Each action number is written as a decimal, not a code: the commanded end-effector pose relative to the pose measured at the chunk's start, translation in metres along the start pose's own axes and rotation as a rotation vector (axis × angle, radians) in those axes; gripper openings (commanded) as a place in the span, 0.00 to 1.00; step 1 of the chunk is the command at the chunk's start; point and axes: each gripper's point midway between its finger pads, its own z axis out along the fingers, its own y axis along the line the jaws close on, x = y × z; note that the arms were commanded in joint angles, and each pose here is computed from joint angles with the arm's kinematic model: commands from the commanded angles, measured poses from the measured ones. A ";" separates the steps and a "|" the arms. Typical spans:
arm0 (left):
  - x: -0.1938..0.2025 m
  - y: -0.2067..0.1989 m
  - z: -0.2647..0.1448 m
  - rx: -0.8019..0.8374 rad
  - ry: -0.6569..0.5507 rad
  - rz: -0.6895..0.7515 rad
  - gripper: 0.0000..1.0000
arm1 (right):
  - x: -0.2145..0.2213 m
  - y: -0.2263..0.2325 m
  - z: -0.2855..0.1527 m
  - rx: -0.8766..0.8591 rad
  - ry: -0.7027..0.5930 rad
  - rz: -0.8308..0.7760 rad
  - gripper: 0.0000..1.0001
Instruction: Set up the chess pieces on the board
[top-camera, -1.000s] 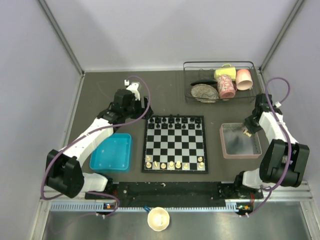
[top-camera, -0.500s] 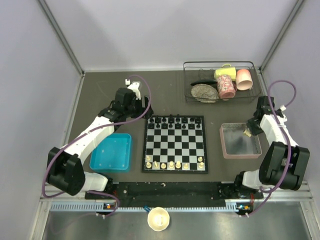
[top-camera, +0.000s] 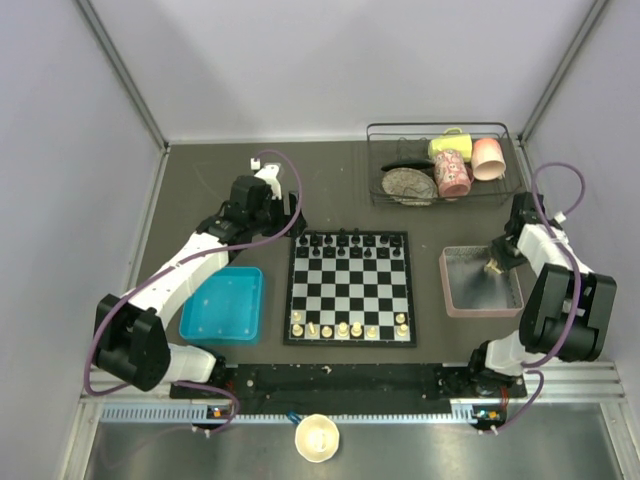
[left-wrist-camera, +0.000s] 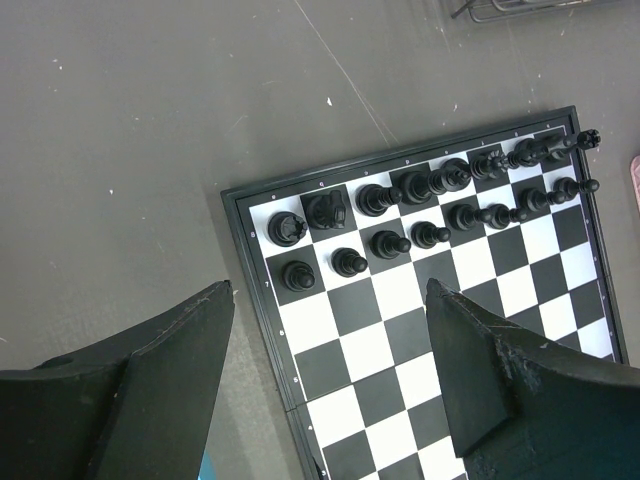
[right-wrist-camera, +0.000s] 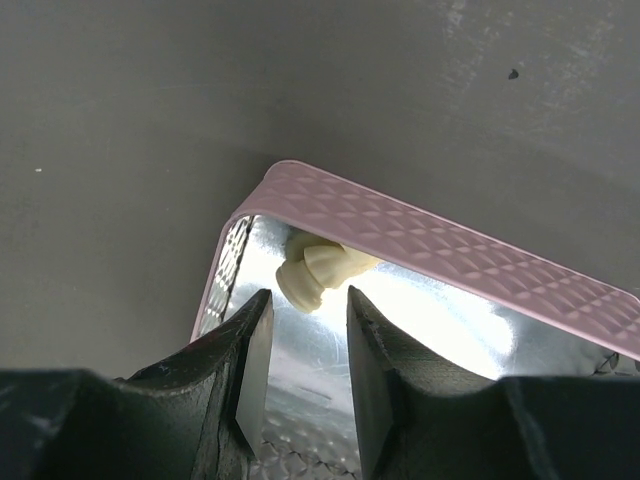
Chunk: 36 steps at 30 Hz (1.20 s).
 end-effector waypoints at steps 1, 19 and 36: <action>-0.019 -0.007 -0.003 0.019 -0.059 0.014 0.82 | -0.012 0.007 0.005 -0.014 -0.031 0.015 0.35; -0.018 -0.006 0.000 0.018 -0.056 0.013 0.82 | -0.001 0.001 0.023 0.020 0.004 -0.032 0.33; -0.018 -0.009 -0.003 0.037 -0.064 0.010 0.82 | 0.026 -0.005 0.033 0.004 0.122 -0.110 0.27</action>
